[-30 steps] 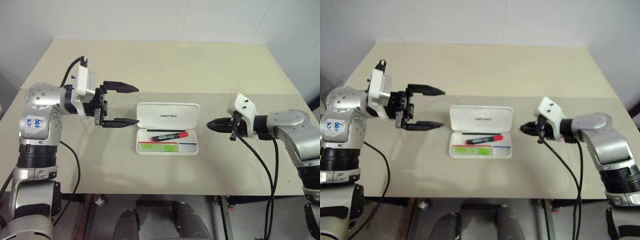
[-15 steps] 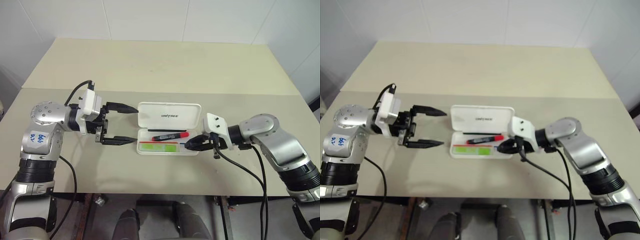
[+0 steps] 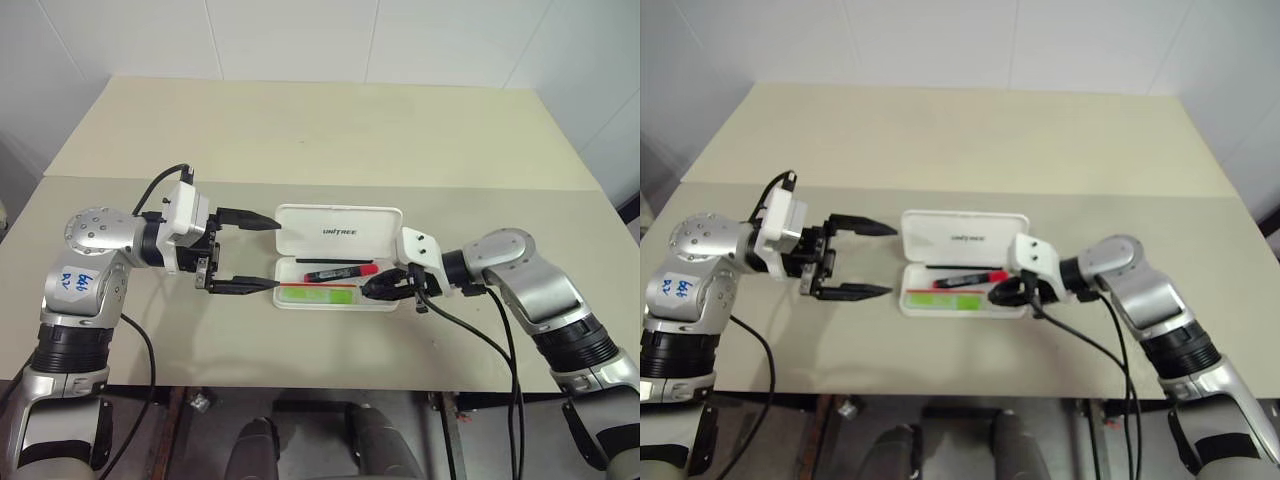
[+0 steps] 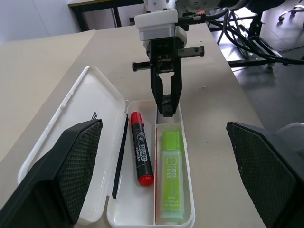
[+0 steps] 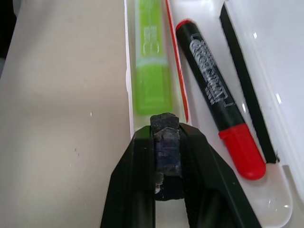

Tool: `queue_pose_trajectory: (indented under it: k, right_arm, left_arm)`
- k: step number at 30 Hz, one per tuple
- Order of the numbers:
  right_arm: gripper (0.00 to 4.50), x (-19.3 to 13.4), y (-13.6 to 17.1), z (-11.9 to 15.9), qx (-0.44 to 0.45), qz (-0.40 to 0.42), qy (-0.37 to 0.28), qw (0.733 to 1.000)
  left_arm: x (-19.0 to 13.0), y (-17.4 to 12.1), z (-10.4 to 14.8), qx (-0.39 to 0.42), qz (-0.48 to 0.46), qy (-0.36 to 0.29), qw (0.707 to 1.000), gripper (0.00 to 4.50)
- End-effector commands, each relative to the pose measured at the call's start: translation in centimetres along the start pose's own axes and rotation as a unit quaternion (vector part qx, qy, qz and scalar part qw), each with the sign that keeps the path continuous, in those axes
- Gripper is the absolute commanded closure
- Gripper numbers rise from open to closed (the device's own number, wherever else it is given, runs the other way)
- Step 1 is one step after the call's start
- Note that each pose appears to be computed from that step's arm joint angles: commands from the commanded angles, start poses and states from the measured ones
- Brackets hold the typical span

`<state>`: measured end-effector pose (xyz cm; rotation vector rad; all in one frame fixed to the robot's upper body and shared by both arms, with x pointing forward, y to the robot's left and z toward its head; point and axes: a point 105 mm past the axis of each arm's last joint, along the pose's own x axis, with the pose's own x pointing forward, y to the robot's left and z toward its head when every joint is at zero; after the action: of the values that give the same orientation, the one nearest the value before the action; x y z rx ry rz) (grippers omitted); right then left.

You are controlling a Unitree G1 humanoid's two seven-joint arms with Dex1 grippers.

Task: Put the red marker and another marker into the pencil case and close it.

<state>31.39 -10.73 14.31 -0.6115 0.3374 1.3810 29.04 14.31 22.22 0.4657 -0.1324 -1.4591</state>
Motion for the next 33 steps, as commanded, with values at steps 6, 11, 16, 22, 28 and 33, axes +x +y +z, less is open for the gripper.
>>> queue_pose_trajectory:
  k: [6,11,16,22,28,33]
  right_arm:
    - [0.75,-1.3,-1.1,1.3,-0.03,-0.016,-0.007,0.999]
    - [0.02,-2.0,-0.8,4.3,-0.055,-0.001,-0.101,0.993]
    - [0.02,-3.9,-0.2,7.0,-0.081,-0.02,-0.236,0.968]
    - [0.02,-6.9,0.7,6.0,-0.06,-0.057,-0.27,0.959]
    - [0.0,-9.8,0.7,4.3,-0.041,-0.096,-0.276,0.956]
    - [0.0,-11.3,0.1,4.0,-0.031,-0.131,-0.274,0.952]
  left_arm:
    - [-0.3,0.4,1.4,0.028,0.009,-0.01,1.0,0.0]
    - [-0.3,0.5,1.4,0.03,0.012,-0.01,0.999,0.0]
    - [-0.8,0.7,1.1,0.023,0.013,-0.004,1.0,0.0]
    - [-1.9,0.8,0.8,-0.001,0.029,-0.016,0.999,0.0]
    - [-3.9,1.2,-0.4,-0.025,0.065,-0.014,0.997,0.19]
    - [-5.4,1.7,-1.1,-0.035,0.099,-0.023,0.994,1.53]
